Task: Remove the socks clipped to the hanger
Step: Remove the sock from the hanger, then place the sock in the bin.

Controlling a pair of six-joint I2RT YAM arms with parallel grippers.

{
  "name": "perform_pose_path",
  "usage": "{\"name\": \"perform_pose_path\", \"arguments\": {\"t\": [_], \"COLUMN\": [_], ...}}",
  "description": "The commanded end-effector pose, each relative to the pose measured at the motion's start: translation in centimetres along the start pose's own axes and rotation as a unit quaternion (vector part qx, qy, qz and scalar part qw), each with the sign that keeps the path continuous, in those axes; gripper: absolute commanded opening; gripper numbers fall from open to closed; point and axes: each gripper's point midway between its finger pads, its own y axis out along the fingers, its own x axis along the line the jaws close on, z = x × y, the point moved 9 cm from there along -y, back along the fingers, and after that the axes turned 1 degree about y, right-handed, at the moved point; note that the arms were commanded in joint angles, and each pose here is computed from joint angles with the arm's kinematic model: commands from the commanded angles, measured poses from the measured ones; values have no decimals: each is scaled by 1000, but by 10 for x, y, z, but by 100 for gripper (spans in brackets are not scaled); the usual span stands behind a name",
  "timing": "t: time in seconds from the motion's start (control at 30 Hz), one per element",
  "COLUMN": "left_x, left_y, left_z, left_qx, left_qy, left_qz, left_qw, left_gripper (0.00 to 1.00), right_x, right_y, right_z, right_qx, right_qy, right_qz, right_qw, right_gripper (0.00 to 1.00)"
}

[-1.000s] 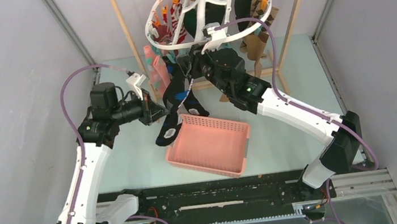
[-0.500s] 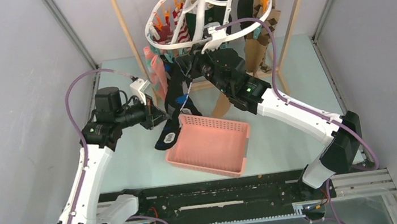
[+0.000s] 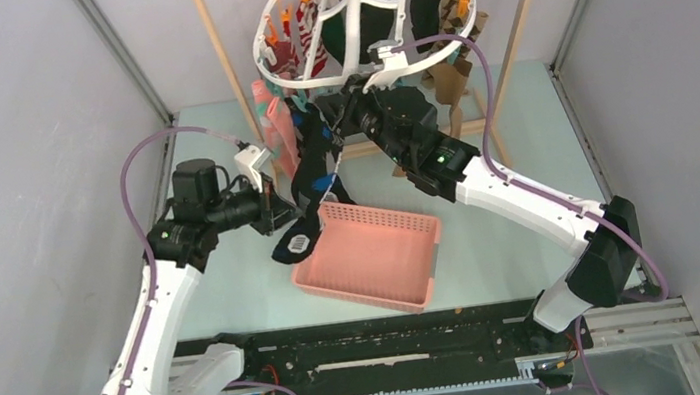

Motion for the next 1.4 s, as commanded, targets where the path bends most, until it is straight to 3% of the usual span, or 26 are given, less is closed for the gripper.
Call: {"name": "perform_pose_path", "arguments": {"t": [0.0,0.1,0.2,0.23,0.33,0.4,0.57,0.73,0.83,0.9,0.97,1.0,1.07,1.23,1.37], "left_x": [-2,-3,-3,-2,-2,-2,-5,-17,-23,-23,-23,-22,-22,-25,-7], "left_y": [1,1,2,3,7,12,27,30,32,36,39,40,38,16,-3], "left_z": [15,18,20,20,16,13,-4,-21,-8,10,30,39,49,41,25], "left_qx": [16,16,20,22,26,28,31,22,35,57,78,88,102,103,57], "left_qy": [5,5,3,4,12,16,37,40,25,15,4,0,1,25,-10], "left_qz": [3,4,6,7,7,9,12,31,47,57,62,64,66,45,10], "left_qw": [1000,1000,1000,1000,1000,999,999,998,998,997,995,994,993,993,998], "left_gripper": [0,0,0,1,3,6,8,8,10,24,51,70,86,92,92], "right_x": [2,4,5,5,3,1,-4,-12,-16,-16,-18,-19,-25,-42,-51], "right_y": [-9,-9,-10,-11,-16,-23,-44,-66,-74,-80,-86,-90,-97,-119,-127], "right_z": [-25,-26,-26,-26,-20,-14,8,25,31,39,49,54,66,99,125], "right_qx": [-38,-37,-35,-31,-17,-6,33,56,66,79,95,101,118,157,181], "right_qy": [22,20,18,18,15,13,3,-2,-4,-8,-10,-10,-9,2,-2], "right_qz": [-10,-16,-22,-23,-21,-17,-8,0,1,1,2,3,11,36,51], "right_qw": [999,999,999,999,1000,1000,999,998,998,997,995,995,993,987,982], "right_gripper": [21,14,15,20,53,67,76,78,78,78,78,78,78,76,75]}}
